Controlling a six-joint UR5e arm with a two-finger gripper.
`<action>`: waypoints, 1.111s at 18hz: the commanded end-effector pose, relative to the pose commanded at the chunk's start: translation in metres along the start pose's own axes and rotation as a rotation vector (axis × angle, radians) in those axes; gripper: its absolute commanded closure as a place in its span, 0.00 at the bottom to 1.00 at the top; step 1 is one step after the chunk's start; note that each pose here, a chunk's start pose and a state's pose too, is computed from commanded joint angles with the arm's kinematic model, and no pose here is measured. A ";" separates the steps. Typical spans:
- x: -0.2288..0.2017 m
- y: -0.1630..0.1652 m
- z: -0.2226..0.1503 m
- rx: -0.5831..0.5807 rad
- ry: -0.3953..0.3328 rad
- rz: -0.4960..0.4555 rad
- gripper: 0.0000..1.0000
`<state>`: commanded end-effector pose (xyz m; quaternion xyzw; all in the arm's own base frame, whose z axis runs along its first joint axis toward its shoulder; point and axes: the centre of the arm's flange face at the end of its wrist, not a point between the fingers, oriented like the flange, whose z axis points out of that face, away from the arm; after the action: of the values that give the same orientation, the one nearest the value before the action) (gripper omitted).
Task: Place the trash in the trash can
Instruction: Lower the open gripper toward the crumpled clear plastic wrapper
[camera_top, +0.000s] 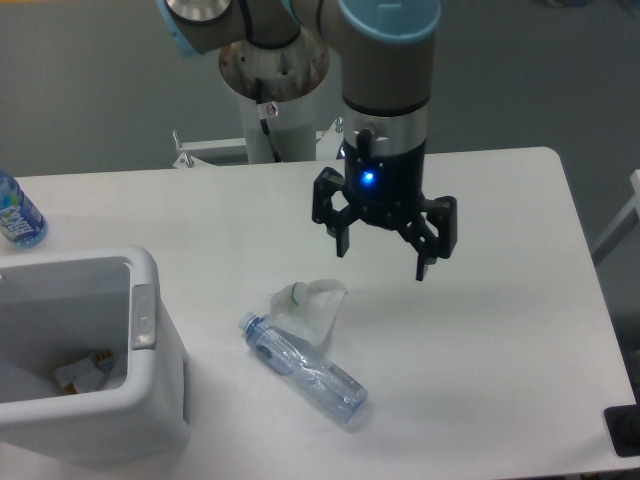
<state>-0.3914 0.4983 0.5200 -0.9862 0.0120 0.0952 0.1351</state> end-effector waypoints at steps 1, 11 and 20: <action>0.005 0.002 0.001 -0.003 0.000 0.004 0.00; 0.039 0.027 0.059 -0.038 0.065 -0.012 0.00; 0.116 0.051 0.145 -0.107 0.201 0.215 0.00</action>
<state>-0.3070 0.4888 0.3475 -0.9895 0.1259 0.0106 0.0697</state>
